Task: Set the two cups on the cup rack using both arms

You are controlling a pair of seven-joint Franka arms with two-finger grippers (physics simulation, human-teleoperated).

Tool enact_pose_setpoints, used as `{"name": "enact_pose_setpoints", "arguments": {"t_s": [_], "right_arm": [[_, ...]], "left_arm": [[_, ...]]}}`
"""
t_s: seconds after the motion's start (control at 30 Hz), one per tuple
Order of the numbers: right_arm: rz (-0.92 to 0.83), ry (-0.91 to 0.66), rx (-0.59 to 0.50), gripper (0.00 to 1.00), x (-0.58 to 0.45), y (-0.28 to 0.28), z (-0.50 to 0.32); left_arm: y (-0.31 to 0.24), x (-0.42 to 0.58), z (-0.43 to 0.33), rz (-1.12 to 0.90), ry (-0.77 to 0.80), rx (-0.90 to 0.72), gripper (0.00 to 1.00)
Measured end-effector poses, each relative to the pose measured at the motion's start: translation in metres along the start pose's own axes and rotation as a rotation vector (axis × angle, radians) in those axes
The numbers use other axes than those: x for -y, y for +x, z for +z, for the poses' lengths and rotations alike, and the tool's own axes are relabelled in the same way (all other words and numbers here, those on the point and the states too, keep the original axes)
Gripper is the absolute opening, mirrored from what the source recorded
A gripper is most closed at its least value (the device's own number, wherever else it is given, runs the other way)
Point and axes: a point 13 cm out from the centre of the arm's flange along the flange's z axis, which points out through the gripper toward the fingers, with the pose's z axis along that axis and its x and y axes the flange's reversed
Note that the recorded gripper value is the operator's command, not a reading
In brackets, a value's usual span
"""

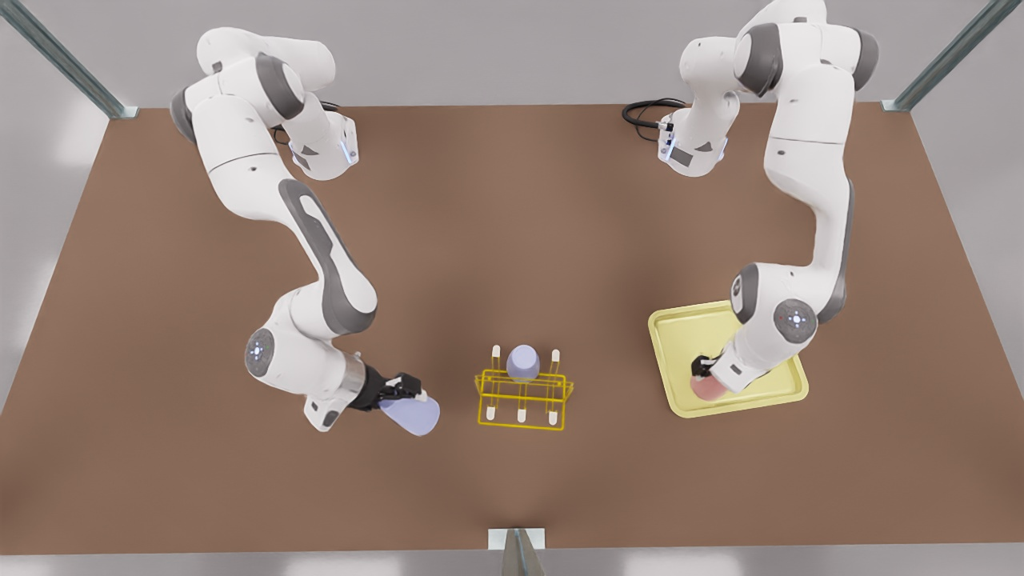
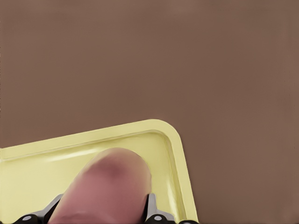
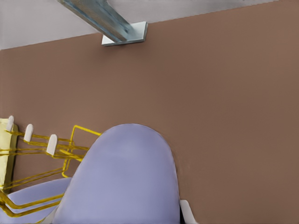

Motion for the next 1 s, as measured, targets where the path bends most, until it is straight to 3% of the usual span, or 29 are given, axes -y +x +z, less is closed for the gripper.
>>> {"name": "enact_pose_setpoints", "arguments": {"t_s": [0.23, 0.43, 0.87, 0.93, 1.0], "right_arm": [[-0.018, -0.073, 0.019, 0.78, -0.042, -0.011, 0.021], [-0.019, -0.112, 0.027, 0.78, -0.061, -0.011, 0.035], [-0.030, -0.148, 0.038, 0.78, -0.091, -0.004, 0.063], [-0.035, -0.150, 0.038, 0.78, -0.095, -0.003, 0.068], [-0.040, -0.152, 0.038, 0.78, -0.100, -0.002, 0.071]], "left_arm": [[-0.065, 0.140, -0.080, 0.056, 0.174, 0.106, 0.82], [-0.113, 0.241, -0.096, 0.013, 0.294, 0.179, 0.82], [-0.080, 0.332, -0.063, -0.097, 0.331, 0.111, 0.83], [-0.079, 0.332, -0.057, -0.115, 0.324, 0.105, 0.99], [-0.078, 0.331, -0.052, -0.130, 0.316, 0.102, 1.00]]}}
